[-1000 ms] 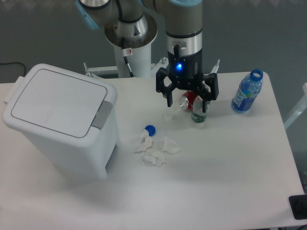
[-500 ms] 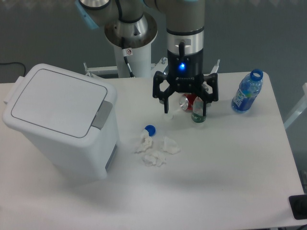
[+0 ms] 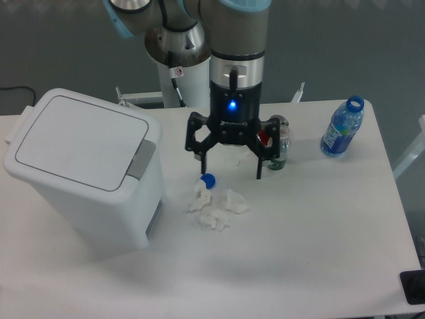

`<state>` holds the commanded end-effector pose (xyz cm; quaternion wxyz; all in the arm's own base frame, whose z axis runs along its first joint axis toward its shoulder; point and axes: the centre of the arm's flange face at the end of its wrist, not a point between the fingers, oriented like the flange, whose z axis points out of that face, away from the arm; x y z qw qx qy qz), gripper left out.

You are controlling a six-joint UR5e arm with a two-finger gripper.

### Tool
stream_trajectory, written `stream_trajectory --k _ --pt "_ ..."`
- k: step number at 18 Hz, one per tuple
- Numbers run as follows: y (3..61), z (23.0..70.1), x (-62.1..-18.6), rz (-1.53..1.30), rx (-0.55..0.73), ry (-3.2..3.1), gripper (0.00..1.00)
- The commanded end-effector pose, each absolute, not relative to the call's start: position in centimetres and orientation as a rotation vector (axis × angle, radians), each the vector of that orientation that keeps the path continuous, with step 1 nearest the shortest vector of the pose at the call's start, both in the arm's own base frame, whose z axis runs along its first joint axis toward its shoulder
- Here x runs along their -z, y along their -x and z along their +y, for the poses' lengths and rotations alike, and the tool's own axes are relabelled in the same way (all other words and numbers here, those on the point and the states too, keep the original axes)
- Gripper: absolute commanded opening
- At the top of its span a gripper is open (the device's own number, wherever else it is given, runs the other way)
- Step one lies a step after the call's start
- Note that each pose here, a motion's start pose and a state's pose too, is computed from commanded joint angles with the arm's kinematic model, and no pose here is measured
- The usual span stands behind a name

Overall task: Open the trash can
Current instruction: 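Move the open gripper toward the trash can lid's front edge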

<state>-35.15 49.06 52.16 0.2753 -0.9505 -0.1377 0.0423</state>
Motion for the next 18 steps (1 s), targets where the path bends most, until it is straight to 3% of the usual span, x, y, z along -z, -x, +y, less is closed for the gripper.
stream_trajectory --k 18 --pt "30.6 51.2 -50.7 -0.262 -0.041 2.58 1.0"
